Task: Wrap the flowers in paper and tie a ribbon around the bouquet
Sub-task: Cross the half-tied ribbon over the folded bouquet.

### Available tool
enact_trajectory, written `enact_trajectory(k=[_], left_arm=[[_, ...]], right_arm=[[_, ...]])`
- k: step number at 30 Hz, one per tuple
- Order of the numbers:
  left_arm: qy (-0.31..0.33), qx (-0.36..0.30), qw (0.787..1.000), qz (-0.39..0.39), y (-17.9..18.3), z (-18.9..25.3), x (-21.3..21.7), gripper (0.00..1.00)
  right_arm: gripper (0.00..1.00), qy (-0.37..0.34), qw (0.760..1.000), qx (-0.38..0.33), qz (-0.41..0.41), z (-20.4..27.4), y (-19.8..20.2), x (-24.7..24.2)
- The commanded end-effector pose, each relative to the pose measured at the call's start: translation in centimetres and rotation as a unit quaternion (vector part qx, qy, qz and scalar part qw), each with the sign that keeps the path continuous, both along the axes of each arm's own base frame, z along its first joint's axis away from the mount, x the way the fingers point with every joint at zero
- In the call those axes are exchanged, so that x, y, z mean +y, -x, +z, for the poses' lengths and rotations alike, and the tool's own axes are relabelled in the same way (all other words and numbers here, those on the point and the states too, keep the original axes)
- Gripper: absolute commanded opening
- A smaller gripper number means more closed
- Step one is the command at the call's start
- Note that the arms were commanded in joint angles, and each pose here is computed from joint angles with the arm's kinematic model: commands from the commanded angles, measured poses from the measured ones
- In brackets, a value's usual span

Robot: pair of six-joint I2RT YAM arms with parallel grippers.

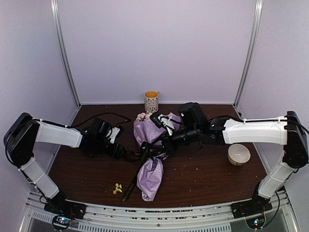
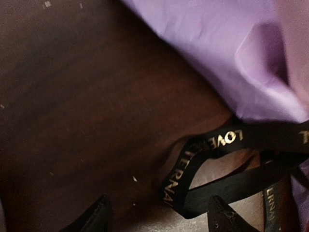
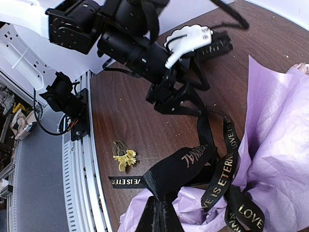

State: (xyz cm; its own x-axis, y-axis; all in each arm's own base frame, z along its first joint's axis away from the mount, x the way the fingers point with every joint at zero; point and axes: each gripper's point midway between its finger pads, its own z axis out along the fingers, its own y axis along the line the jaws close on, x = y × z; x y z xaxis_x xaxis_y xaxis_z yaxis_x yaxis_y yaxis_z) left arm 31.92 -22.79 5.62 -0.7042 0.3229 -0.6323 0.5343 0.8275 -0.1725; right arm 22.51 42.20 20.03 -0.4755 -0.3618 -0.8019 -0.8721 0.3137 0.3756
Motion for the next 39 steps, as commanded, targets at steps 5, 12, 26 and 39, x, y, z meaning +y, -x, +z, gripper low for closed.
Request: enact_trajectory(k=[5, 12, 26, 39], left_arm=[[0.009, 0.038, 0.999, -0.005, -0.5, -1.8, -1.6, 0.64], [0.018, 0.008, 1.0, -0.021, 0.9, 0.6, -1.2, 0.0], [0.161, -0.374, 0.868, -0.283, 15.8, 21.3, -6.6, 0.0], [0.241, -0.384, 0.778, -0.436, 21.3, 25.4, -12.0, 0.0]], right_arm=[[0.0, -0.003, 1.0, -0.009, -0.009, 0.9, -0.2, -0.6], [0.0, 0.001, 0.999, -0.007, -0.036, 1.0, -1.6, -1.3], [0.0, 0.011, 0.994, 0.018, -0.105, 0.7, -6.6, -3.0], [0.0, 0.02, 0.993, 0.031, -0.108, 0.1, -7.3, -2.5]])
